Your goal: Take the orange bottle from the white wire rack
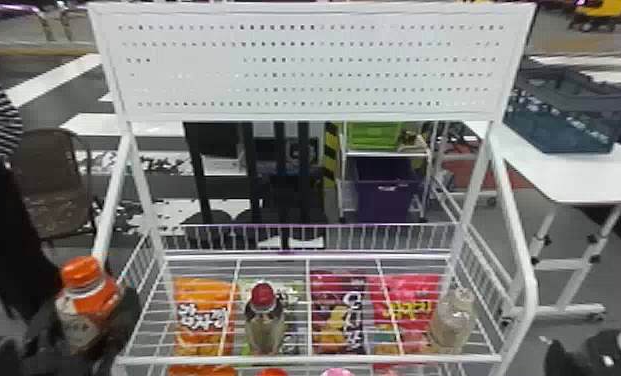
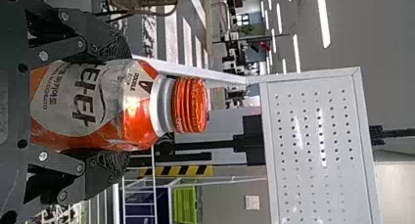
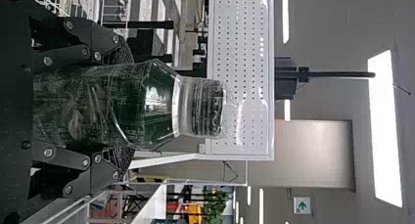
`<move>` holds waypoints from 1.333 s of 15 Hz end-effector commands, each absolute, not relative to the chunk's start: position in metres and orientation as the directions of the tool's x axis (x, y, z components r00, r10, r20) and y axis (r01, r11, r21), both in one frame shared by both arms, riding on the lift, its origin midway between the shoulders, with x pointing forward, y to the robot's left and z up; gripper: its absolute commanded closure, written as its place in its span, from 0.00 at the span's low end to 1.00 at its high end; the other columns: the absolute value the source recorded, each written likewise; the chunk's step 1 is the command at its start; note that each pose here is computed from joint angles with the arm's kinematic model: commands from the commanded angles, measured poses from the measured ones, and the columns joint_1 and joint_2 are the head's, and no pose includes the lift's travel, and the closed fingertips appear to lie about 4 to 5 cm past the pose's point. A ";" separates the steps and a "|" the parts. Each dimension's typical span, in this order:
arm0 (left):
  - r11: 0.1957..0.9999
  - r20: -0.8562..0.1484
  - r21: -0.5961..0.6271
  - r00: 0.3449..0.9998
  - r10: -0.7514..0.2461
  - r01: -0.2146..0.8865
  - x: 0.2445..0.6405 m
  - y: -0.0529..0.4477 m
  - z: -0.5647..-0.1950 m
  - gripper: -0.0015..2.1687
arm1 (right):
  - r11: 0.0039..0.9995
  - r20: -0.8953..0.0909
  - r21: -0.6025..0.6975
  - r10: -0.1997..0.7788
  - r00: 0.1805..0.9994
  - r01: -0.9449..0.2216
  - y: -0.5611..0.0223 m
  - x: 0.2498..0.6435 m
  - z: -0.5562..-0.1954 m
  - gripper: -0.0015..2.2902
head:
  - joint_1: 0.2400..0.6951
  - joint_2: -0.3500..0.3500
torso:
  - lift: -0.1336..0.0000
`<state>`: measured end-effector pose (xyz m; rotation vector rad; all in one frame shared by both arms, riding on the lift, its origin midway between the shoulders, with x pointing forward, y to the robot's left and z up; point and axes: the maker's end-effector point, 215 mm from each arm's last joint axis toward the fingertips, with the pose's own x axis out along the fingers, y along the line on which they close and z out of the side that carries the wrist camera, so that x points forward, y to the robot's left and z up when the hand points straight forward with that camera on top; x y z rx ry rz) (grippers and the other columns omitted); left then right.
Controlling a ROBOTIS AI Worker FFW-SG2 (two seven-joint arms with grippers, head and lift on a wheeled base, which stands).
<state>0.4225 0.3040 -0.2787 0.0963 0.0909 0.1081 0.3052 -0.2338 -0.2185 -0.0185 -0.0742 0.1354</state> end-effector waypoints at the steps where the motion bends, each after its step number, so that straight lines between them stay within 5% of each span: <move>1: 0.986 -0.067 0.101 0.988 0.140 -0.133 0.406 0.319 -0.269 0.99 | 0.991 0.060 -0.020 0.137 0.989 -0.136 -0.233 0.309 -0.219 0.44 | 0.57 0.50 | 1.00; 20: 0.985 -0.013 0.096 0.989 0.146 -0.144 0.398 0.327 -0.240 0.99 | 0.989 0.072 -0.020 0.145 0.987 -0.144 -0.229 0.299 -0.209 0.44 | 0.57 0.50 | 1.00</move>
